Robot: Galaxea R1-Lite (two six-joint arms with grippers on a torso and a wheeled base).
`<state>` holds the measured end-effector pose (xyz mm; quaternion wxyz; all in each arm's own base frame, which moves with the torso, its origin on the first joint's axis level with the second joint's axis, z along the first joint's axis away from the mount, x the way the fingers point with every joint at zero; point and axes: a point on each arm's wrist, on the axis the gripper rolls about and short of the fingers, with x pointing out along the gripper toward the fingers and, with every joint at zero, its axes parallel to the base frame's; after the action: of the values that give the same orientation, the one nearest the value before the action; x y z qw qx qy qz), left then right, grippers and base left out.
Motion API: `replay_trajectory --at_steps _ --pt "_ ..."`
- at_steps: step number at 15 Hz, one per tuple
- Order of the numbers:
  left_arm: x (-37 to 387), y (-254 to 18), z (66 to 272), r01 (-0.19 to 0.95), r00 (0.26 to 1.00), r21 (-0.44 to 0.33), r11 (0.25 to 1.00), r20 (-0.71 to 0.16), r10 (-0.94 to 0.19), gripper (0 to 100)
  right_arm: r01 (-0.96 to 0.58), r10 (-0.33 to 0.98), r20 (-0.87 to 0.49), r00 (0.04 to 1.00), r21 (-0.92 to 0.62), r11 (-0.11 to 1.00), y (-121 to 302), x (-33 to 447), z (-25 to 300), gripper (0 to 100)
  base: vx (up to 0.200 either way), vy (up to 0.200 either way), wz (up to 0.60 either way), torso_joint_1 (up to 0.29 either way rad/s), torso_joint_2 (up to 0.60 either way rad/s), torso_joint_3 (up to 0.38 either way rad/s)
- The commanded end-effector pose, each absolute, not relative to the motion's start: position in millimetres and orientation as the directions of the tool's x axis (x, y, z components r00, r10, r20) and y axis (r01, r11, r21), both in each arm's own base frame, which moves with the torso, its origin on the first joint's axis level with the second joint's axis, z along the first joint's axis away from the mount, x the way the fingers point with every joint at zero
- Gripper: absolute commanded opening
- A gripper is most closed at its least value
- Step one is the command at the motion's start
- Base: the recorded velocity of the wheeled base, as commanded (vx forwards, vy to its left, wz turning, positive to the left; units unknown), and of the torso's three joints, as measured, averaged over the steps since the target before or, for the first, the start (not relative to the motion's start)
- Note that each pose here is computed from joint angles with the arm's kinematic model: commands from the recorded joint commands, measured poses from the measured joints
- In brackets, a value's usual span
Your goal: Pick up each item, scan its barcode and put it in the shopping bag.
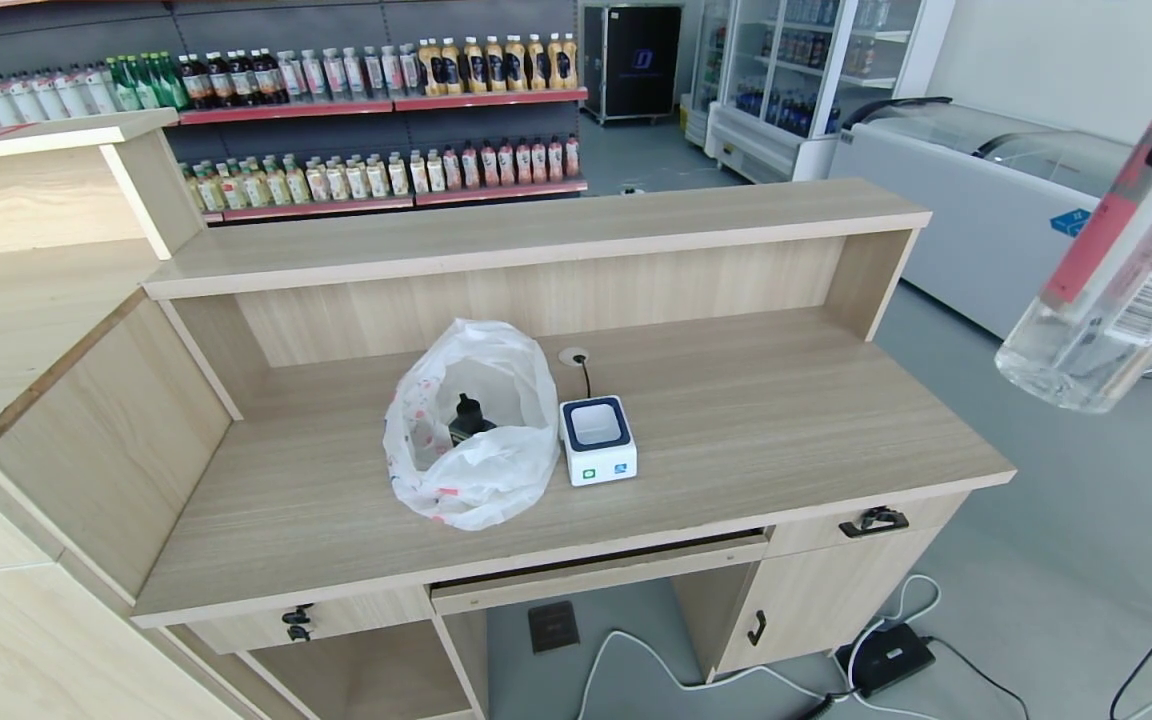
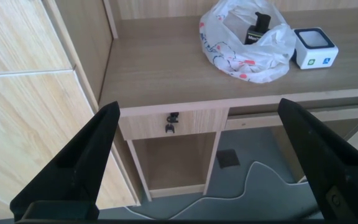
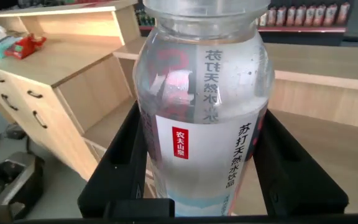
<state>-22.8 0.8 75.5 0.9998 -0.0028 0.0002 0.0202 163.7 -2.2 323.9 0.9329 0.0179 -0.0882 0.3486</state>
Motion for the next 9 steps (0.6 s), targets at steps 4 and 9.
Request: replay_trajectory --at_steps 4,9 --pt "-22.8 0.8 75.5 -0.04 0.999 -0.006 0.999 0.0 0.04 100 -0.471 0.47 0.141 0.871 -0.031 0.882 -53.9 222.1 285.8 0 0.0 0.0 0.0 0.0 0.0 0.0" --pt "-22.8 0.8 75.5 -0.041 0.999 -0.006 0.999 0.0 0.041 100 -0.306 0.361 0.072 0.93 -0.395 0.866 -89.7 244.5 261.4 0 0.0 0.0 0.0 0.0 0.0 0.0"
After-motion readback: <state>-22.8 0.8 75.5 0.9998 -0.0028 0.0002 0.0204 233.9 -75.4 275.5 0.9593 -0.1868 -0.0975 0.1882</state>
